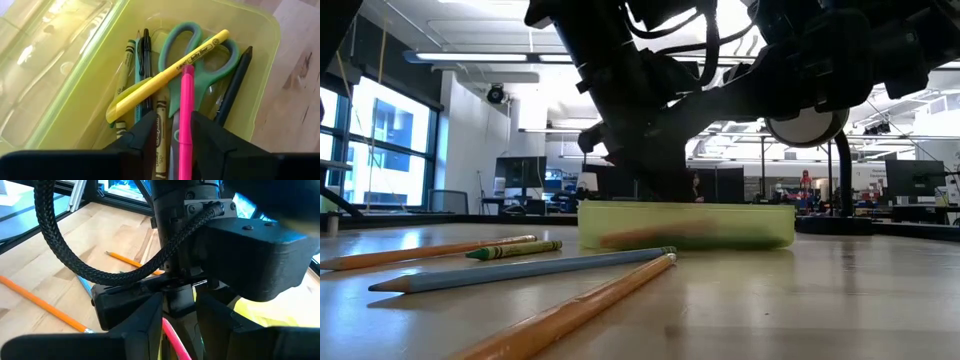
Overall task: Pick & place school supplies into a supply box
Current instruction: Put the green crayon into the yellow supply box
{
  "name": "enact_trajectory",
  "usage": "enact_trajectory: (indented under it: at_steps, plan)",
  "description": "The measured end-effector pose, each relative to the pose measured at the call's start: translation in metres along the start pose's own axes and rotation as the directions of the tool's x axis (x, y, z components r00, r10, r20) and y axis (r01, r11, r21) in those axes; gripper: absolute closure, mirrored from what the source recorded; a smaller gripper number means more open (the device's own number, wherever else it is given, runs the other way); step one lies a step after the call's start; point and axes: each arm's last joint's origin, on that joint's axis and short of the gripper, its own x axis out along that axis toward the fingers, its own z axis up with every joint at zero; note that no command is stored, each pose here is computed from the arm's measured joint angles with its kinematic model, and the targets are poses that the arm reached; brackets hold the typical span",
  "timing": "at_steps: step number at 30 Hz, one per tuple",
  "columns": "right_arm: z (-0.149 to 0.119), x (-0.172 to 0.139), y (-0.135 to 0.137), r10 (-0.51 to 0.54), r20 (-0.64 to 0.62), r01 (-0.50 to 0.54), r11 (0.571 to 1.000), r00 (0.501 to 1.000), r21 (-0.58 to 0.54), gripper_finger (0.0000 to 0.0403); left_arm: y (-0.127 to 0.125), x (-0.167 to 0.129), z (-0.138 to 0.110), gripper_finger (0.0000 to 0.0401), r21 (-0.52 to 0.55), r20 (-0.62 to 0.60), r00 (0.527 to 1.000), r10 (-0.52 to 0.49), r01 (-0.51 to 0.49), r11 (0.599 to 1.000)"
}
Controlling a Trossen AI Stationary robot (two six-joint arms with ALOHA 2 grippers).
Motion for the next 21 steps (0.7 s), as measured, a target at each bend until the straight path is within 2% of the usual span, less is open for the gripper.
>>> enact_trajectory:
  at_steps: [7,21]
  plan:
    - [0.0,0.0,0.0,0.001,0.0,-0.001,1.0,1.0,0.0,0.0304,-0.0002,-0.0001,-0.0002,0.0229,0.015,-0.004,1.0,-0.005,0.005,1.0]
    - [0.0001,0.0,0.0002,0.002,0.001,-0.002,1.0,1.0,0.0,0.0304,-0.0036,-0.0001,0.0031,0.0229,0.019,0.016,0.999,-0.049,0.049,0.999]
